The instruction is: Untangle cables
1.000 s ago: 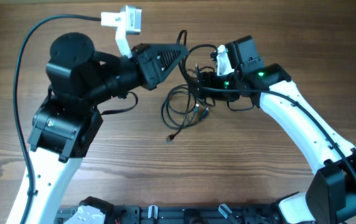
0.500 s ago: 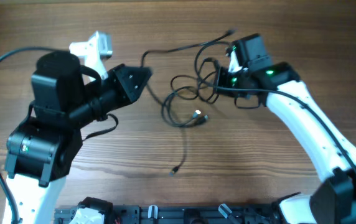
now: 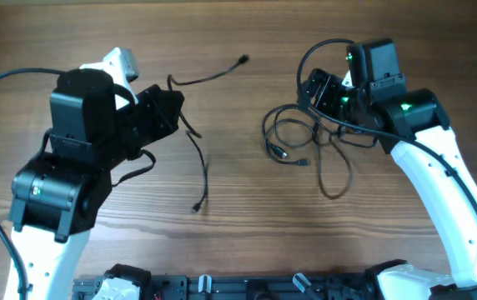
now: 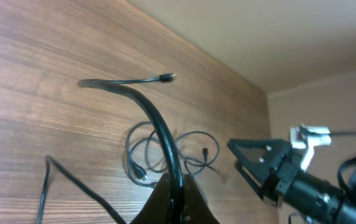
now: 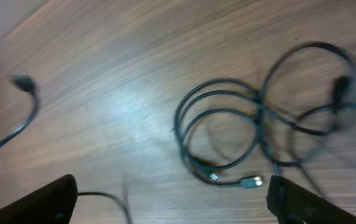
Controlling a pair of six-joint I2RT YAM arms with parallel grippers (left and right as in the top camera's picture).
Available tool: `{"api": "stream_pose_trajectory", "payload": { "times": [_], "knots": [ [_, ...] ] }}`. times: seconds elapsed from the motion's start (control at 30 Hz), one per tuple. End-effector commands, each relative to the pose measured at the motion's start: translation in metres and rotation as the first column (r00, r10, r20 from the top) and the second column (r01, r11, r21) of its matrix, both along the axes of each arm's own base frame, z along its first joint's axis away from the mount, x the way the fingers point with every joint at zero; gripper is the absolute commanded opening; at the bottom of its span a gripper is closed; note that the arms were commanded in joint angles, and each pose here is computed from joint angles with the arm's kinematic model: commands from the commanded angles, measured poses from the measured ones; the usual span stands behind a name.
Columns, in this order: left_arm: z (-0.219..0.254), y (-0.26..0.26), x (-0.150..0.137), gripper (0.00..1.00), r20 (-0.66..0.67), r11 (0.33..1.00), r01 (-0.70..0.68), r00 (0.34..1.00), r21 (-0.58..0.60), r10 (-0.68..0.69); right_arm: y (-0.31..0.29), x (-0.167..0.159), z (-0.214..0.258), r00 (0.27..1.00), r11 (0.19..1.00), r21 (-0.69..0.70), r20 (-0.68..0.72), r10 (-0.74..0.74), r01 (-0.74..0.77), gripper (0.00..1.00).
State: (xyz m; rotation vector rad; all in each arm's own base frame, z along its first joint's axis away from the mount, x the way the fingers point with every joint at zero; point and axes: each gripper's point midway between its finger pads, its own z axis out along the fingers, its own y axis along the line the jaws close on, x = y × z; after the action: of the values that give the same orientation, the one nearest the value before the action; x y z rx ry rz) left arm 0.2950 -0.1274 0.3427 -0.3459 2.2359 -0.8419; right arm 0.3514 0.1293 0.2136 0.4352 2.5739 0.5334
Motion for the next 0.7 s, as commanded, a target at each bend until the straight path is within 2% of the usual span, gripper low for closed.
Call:
{"api": "stream_pose_trajectory", "payload": {
  "times": [0.0,0.07,0.1,0.13,0.23,0.33,0.43,0.5,0.6,0.67],
  "knots": [
    [0.027,-0.048,-0.022,0.04,0.152,0.936,0.352,0.927,-0.027,-0.344,0.032,-0.014,0.006,0.980,0.974,0.108,0.002,0.201,-0.200,1.00],
    [0.031,-0.045,-0.018,0.04,0.170,0.946,0.324,0.933,-0.019,-0.317,0.043,-0.021,0.010,0.951,0.943,0.130,0.031,0.306,-0.308,1.00],
    [0.027,-0.034,-0.009,0.04,0.154,0.970,0.243,0.958,0.005,-0.241,0.051,-0.026,0.013,0.927,0.915,0.151,0.052,0.370,-0.374,1.00],
    [0.018,-0.017,0.000,0.04,0.100,0.994,0.111,0.989,0.005,-0.111,0.058,-0.031,0.017,0.904,0.888,0.174,0.072,0.421,-0.427,1.00],
    [0.002,0.017,0.010,0.04,0.006,0.991,-0.137,0.991,0.007,0.137,0.065,-0.036,0.020,0.882,0.859,0.202,0.087,0.462,-0.470,1.00],
    [-0.004,0.038,0.019,0.04,-0.013,0.977,-0.212,0.977,0.026,0.212,0.070,-0.042,0.021,0.864,0.838,0.211,0.094,0.494,-0.502,1.00],
    [-0.017,0.060,0.030,0.04,-0.052,0.957,-0.285,0.956,0.050,0.287,0.093,-0.056,0.034,0.759,0.724,0.226,0.194,0.622,-0.652,1.00],
    [-0.025,0.073,0.036,0.04,-0.090,0.941,-0.335,0.937,0.043,0.337,0.102,-0.059,0.037,0.741,0.707,0.222,0.211,0.638,-0.672,1.00],
    [-0.025,0.085,0.037,0.04,-0.096,0.931,-0.363,0.926,0.032,0.364,0.104,-0.054,0.037,0.743,0.718,0.196,0.224,0.630,-0.668,1.00],
    [-0.025,0.089,0.036,0.04,-0.090,0.931,-0.362,0.927,0.047,0.365,0.093,-0.043,0.030,0.802,0.788,0.159,0.181,0.569,-0.595,1.00]
  ]
}}
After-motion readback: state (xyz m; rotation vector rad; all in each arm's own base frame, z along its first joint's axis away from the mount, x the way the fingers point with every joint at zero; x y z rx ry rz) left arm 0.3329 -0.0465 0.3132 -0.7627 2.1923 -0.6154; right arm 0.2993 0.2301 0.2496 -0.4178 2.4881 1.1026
